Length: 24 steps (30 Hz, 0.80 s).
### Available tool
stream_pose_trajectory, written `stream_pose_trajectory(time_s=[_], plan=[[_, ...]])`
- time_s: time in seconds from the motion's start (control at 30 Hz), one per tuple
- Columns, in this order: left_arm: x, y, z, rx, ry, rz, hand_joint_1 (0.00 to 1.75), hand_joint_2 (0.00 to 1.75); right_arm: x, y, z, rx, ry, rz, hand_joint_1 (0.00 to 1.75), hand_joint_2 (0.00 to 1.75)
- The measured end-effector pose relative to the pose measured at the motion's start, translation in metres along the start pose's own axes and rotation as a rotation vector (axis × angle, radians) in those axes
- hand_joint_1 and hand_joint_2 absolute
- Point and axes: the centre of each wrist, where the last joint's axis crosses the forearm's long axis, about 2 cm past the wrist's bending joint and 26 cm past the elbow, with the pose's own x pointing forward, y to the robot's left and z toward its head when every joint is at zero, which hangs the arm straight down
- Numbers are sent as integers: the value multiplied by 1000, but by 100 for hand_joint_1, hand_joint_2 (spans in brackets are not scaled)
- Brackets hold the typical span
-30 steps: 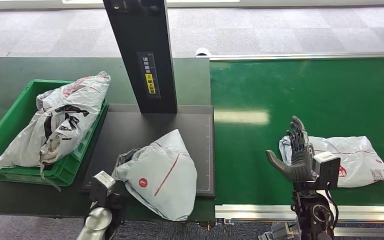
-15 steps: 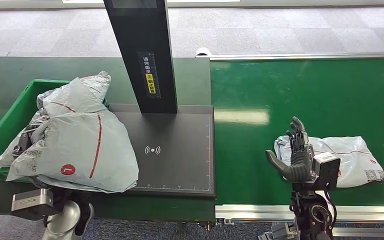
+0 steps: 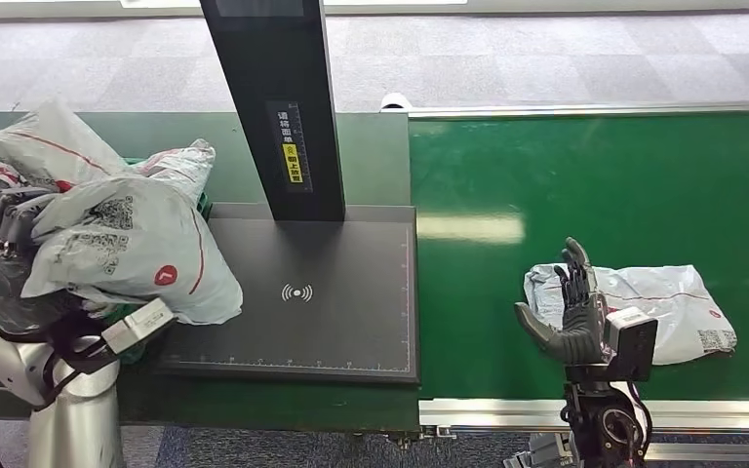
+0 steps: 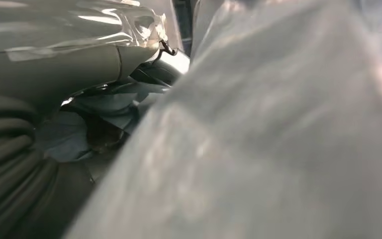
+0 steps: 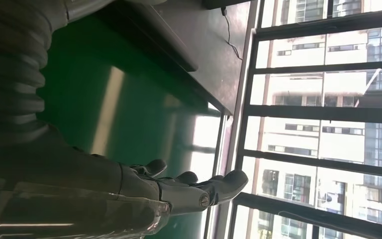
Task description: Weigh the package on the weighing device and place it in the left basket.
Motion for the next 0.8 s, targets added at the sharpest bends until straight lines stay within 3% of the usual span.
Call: stream_pose_trajectory(time_s=[0.1,0.23,0.5,0.67,0.8], plan=[[-19,-14,15,-113,177,-86,175,0,1,0,7,3,9,5,0,175],[-36,-27,33,-205,320,-117,175,175,3,-1,13,6,16,14,0,175],[-80,-26,55,-309,484,-253,173,175,2,-2,17,29,34,22,0,175],[-106,-26,68,-353,570,-297,140,175,3,-2,14,41,30,30,0,175],[-120,-31,75,-407,618,-324,138,175,4,-2,12,45,26,33,0,175]])
